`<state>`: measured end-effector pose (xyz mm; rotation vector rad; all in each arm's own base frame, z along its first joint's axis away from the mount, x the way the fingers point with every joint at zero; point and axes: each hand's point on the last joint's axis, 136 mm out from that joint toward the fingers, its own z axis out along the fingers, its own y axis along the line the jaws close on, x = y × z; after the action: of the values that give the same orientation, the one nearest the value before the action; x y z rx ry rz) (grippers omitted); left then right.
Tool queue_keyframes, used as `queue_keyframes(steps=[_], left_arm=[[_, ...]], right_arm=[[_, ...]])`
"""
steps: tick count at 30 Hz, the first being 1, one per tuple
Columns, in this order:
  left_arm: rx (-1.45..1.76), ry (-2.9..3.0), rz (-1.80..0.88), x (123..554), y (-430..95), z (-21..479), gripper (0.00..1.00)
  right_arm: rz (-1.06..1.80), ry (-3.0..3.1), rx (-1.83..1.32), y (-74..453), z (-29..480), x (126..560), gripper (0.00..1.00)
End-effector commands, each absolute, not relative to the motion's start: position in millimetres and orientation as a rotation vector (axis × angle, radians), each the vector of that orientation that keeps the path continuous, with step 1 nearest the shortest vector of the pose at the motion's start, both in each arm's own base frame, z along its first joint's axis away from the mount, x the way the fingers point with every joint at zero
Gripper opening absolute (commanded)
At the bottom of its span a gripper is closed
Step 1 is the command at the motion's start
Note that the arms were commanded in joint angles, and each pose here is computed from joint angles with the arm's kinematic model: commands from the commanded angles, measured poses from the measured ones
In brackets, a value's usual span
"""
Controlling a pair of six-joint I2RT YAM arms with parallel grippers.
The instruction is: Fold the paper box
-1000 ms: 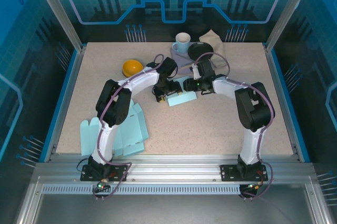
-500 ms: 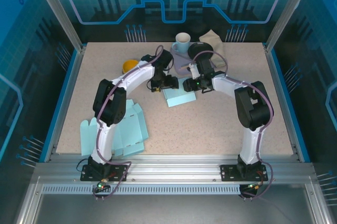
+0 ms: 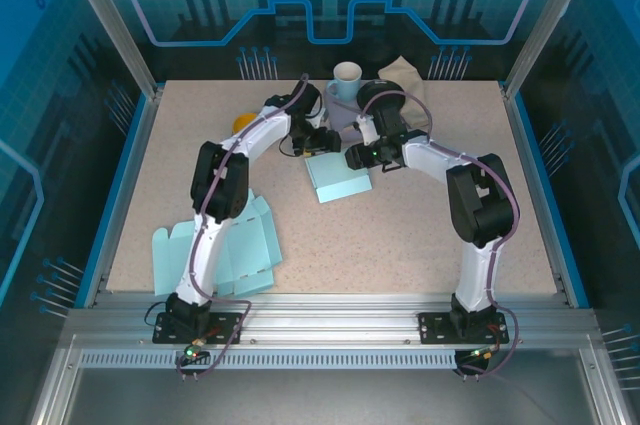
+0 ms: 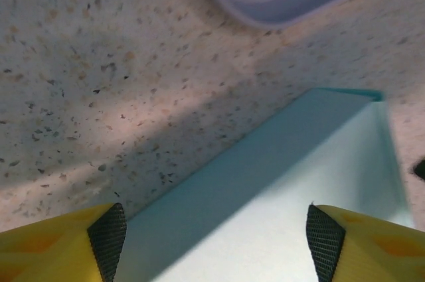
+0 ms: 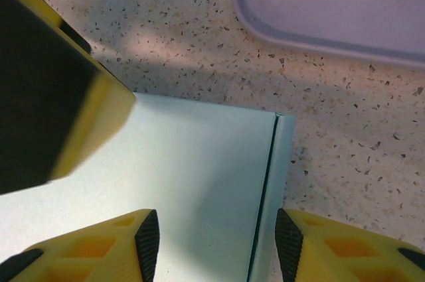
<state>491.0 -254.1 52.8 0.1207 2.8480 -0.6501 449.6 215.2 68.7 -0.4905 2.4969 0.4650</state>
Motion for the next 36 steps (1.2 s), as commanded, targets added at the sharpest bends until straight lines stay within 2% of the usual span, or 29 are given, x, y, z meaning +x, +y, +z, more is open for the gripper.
queue_keyframes(steps=[1, 9, 12, 16, 21, 36], left_arm=[[0.136, 2.851, -0.702, 490.7, -254.8, 54.1, 0.72], [-0.004, 2.918, -0.662, 463.4, -240.5, 38.2, 0.62], [-0.145, 2.95, -0.638, 448.8, -231.4, 35.3, 0.62], [-0.315, 2.993, -0.611, 424.1, -224.3, 29.4, 0.62], [-0.452, 2.988, -0.566, 398.0, -220.0, 25.3, 0.62], [-0.704, 2.967, -0.467, 362.2, -212.2, 6.7, 0.63]], right_arm=[[0.476, 2.49, -0.47, 213.3, 84.4, 450.8, 0.51], [0.494, 2.524, -0.192, 186.6, 116.0, 431.5, 0.42], [0.529, 2.584, -0.035, 175.9, 108.8, 413.2, 0.4], [0.664, 2.627, 0.102, 178.2, 90.9, 387.6, 0.3], [0.674, 2.655, 0.212, 171.0, 70.4, 367.4, 0.19], [0.764, 2.696, 0.273, 198.6, 53.6, 316.8, 0.12]])
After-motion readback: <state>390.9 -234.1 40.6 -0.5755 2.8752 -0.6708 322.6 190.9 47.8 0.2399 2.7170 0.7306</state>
